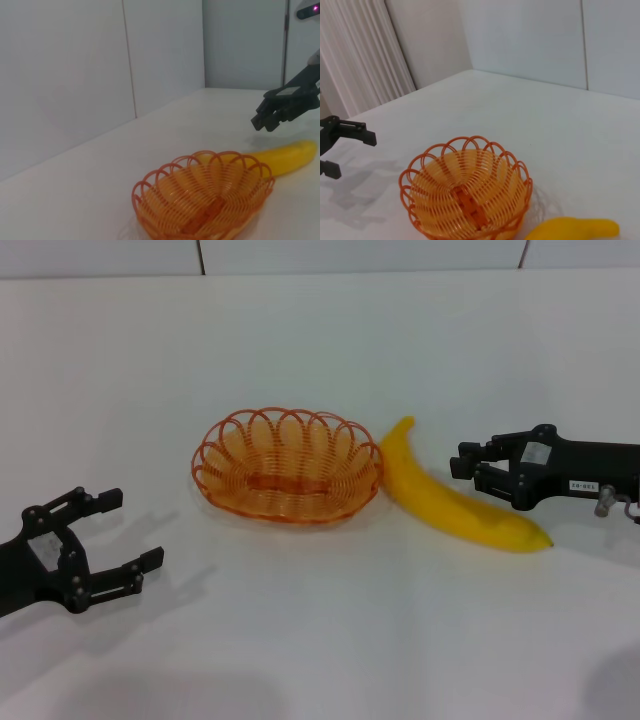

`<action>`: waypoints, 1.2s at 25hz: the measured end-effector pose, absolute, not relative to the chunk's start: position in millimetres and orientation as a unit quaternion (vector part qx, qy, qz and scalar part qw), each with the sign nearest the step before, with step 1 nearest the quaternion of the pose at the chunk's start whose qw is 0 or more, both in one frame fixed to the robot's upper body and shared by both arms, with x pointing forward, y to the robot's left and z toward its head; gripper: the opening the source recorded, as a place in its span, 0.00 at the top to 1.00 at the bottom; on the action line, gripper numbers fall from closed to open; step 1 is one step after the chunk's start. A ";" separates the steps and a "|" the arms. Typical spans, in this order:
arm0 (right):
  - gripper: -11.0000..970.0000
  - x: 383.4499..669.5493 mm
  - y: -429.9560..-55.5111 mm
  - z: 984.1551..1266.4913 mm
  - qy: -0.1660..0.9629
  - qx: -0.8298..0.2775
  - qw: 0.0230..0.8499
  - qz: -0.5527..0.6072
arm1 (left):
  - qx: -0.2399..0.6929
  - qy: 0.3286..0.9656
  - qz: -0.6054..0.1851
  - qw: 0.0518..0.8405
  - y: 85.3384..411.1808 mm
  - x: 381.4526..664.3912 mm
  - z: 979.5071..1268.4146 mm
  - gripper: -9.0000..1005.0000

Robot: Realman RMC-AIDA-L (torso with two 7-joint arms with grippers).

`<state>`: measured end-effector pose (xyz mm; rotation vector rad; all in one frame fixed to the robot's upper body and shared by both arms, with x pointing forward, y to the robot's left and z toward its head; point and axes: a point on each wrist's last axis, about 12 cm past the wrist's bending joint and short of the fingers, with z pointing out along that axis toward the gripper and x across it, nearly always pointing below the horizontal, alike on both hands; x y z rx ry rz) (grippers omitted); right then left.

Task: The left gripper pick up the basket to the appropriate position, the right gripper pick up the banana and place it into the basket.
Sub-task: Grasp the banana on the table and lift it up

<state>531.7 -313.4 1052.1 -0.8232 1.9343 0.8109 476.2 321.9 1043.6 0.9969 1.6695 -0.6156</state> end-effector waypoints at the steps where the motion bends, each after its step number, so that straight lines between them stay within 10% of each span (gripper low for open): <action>1: 0.70 531.7 -313.4 1052.1 0.775 -0.330 0.430 0.325 | 0.416 0.697 -0.257 0.524 321.9 476.2 1043.6 0.12; 12: 0.62 533.9 -312.4 1054.6 0.770 -0.325 0.439 0.328 | 0.415 0.698 -0.256 0.524 322.2 476.5 1043.5 0.12; 23: 0.16 534.0 -326.1 1057.1 0.785 -0.301 0.426 0.334 | 0.417 0.697 -0.253 0.526 321.2 476.6 1042.9 0.12; 30: 0.07 531.0 -321.1 1051.9 0.787 -0.307 0.414 0.338 | 0.413 0.698 -0.253 0.527 321.7 476.9 1042.3 0.12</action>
